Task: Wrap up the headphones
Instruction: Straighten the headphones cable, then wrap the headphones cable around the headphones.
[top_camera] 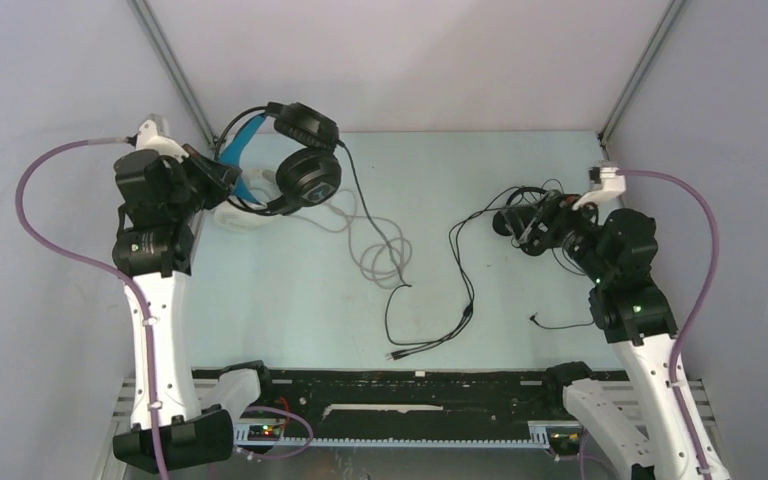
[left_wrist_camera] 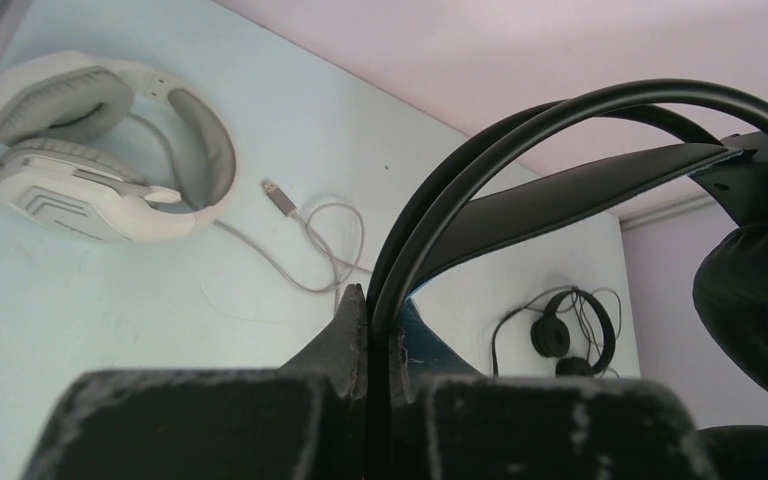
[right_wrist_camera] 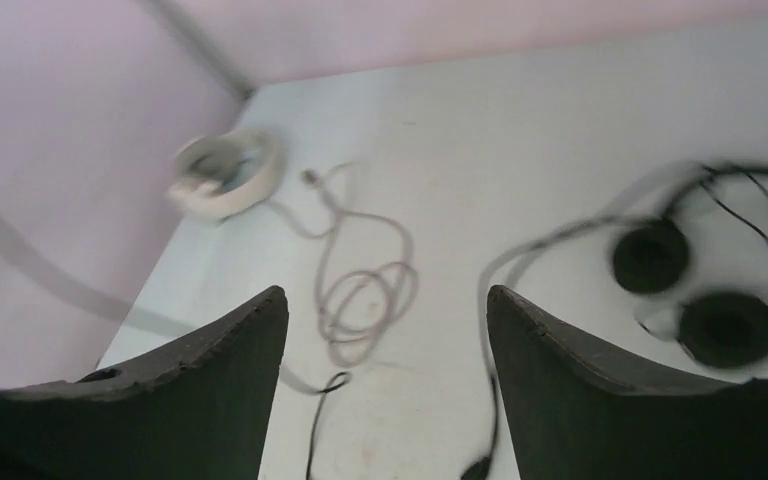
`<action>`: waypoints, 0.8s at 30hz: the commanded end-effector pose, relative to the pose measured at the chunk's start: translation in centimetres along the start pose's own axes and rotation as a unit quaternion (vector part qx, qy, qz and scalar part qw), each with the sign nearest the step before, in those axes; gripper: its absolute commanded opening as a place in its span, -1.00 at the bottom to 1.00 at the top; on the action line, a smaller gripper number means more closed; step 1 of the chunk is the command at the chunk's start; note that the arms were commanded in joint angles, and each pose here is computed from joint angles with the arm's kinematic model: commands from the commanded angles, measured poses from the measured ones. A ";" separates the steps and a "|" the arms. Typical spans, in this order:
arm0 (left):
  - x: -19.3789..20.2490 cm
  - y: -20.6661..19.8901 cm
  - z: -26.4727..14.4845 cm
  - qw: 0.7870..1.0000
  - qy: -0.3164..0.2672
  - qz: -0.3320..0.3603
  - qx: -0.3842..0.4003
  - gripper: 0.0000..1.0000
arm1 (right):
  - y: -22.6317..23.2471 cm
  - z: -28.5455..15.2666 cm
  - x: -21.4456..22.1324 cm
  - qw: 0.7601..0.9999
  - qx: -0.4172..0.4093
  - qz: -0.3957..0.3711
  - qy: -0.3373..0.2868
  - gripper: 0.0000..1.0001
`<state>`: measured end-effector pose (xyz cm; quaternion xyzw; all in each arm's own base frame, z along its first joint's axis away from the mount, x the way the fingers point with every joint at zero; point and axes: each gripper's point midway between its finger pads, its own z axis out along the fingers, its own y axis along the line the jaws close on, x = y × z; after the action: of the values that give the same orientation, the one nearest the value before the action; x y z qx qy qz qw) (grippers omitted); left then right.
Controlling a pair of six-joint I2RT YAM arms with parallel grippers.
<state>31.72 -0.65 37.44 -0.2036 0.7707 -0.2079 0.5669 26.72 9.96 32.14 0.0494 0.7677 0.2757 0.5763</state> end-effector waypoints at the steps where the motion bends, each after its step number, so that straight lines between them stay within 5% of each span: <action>1: -0.8 -4.3 -1.2 0.997 0.000 0.019 0.078 -1.00 | 8.5 -0.2 -0.1 0.963 -0.226 -0.143 -0.045 0.51; 9: -0.2 -8.3 -2.8 0.986 0.022 0.023 0.163 -1.00 | 18.3 -0.4 5.6 0.856 -0.434 -0.258 -0.112 0.66; 15: 0.0 -10.8 -4.5 0.974 0.034 0.027 0.223 -1.00 | 19.3 2.1 8.8 0.842 -0.449 -0.281 -0.101 0.67; 24: -0.2 -12.9 -5.4 0.962 0.040 0.016 0.271 -1.00 | 20.1 3.4 13.9 0.844 -0.468 -0.256 -0.062 0.39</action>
<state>29.61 -8.98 40.69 -0.0627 0.7602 -0.3590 0.5379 20.32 32.95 28.66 -0.4164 0.5219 0.4350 0.6041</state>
